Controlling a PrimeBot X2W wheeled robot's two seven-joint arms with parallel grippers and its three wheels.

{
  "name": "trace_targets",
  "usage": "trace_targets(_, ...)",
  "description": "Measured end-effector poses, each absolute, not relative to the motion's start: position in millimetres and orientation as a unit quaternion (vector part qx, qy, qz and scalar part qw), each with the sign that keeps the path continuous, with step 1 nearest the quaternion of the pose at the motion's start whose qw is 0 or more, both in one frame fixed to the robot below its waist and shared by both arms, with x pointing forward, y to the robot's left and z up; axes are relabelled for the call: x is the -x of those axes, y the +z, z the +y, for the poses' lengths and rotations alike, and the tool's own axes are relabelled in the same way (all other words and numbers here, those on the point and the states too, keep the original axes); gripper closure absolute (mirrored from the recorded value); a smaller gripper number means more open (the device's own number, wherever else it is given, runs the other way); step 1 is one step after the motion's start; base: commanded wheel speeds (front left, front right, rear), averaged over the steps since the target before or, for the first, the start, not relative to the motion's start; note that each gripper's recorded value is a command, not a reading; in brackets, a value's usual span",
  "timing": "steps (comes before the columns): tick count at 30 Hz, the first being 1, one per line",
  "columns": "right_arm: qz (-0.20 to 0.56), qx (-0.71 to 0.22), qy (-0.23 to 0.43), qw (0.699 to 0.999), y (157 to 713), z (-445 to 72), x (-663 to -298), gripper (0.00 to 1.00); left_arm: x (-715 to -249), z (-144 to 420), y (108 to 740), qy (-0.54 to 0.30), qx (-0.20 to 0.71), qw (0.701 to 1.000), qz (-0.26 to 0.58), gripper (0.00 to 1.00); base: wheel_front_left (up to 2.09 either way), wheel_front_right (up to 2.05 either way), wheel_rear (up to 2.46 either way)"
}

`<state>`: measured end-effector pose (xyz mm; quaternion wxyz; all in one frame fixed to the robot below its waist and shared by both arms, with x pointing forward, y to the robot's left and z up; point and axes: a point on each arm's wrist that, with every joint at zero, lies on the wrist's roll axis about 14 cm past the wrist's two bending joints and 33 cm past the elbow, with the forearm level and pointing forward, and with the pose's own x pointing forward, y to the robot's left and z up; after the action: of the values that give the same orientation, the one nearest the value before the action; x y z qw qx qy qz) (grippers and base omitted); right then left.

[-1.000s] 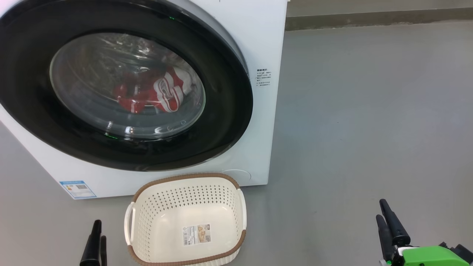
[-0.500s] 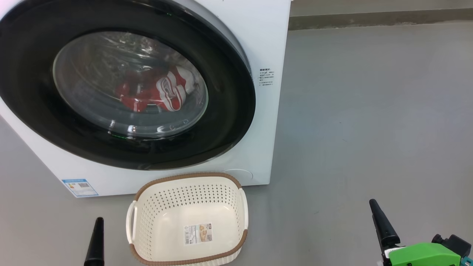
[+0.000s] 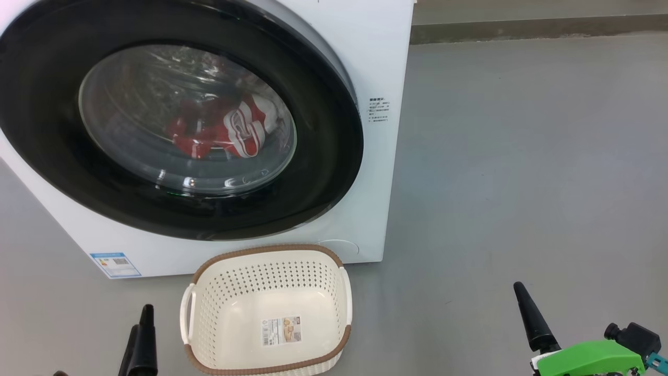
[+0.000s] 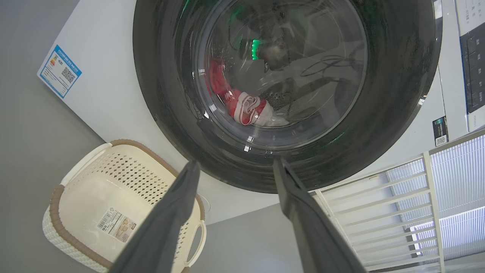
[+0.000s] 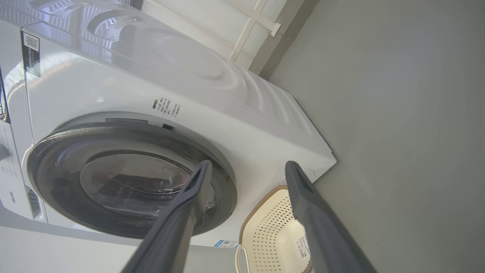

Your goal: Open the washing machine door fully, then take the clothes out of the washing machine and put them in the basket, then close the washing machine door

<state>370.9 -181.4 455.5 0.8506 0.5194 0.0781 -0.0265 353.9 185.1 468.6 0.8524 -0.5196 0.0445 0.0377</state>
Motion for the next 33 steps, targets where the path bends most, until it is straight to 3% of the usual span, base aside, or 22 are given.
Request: trace_targets(33,0.064,-0.359,0.026,0.931,467.5,-167.3,-373.6,0.0,-346.3,186.5,486.3,0.019,0.334,0.942,0.01,0.0,0.0,0.0,0.0)
